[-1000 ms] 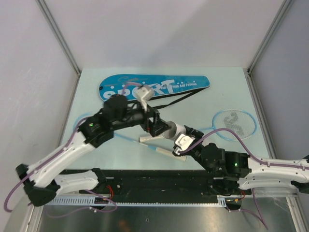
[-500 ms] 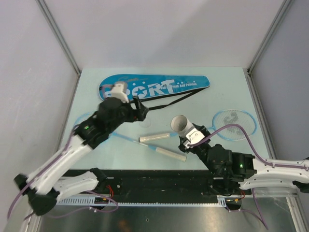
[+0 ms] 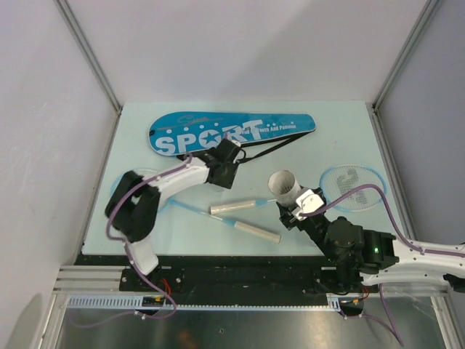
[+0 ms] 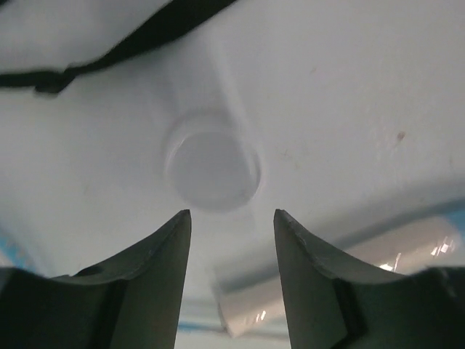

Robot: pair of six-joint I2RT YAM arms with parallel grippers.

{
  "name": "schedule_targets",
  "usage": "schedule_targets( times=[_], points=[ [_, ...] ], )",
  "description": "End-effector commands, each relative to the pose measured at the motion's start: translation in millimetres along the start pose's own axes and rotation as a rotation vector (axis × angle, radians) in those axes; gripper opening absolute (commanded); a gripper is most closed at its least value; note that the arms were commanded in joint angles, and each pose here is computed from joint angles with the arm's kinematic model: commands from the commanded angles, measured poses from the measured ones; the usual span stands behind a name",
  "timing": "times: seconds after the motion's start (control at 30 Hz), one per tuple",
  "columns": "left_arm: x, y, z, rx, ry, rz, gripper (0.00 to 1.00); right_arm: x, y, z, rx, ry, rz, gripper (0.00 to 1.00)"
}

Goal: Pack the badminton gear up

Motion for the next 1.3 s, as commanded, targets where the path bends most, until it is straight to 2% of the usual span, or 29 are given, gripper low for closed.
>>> schedule_targets(
  times=[0.0,0.07,0.1,0.2,0.3,0.4,0.57,0.63,0.83,0.97,1.1,1.17,1.27],
  points=[
    [-32,-21,34,-0.025,-0.067,-0.102,0.55,-1,3,5,-0.017,-0.085,0.003,0.14],
    [-40,-35,35,-0.001,-0.074,-0.115,0.54,0,3,5,-0.016,-0.081,0.007,0.14],
    [-43,-39,34,0.009,-0.071,-0.127,0.49,-2,4,6,-0.022,-0.086,0.006,0.13],
    [-46,-50,30,0.035,-0.066,-0.129,0.47,-6,7,6,-0.027,-0.098,0.001,0.13],
    [-44,-51,25,0.05,-0.04,-0.119,0.42,-11,11,6,-0.035,-0.116,-0.002,0.13],
    [-39,-48,18,0.05,-0.033,-0.094,0.41,-14,13,5,-0.036,-0.12,-0.007,0.12],
    [-41,-24,28,-0.042,-0.057,-0.066,0.52,-7,9,6,-0.033,-0.112,0.007,0.12],
    [-45,-15,31,-0.064,-0.041,-0.084,0.52,-5,8,6,-0.03,-0.104,0.01,0.12],
    [-23,0,33,-0.095,0.006,-0.063,0.52,0,7,7,-0.031,-0.114,0.026,0.11],
    [-9,-5,32,-0.074,0.053,-0.06,0.55,1,6,8,-0.036,-0.108,0.031,0.11],
    [7,-20,36,-0.053,0.098,-0.04,0.67,0,7,8,-0.039,-0.116,0.034,0.11],
    [8,-26,41,-0.049,0.094,-0.044,0.7,0,7,8,-0.038,-0.119,0.035,0.11],
    [11,-38,45,-0.038,0.104,-0.043,0.7,0,7,7,-0.034,-0.113,0.033,0.11]
  ],
)
Point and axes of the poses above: each gripper's point midway between its finger pads, its own y axis back along the fingers, its own x axis along the line the jaws close on, z = x × y, the point moved 1 cm from there along y, back along the fingers, and after that the axes turned 8 degrees about y, right-handed, at the moved point
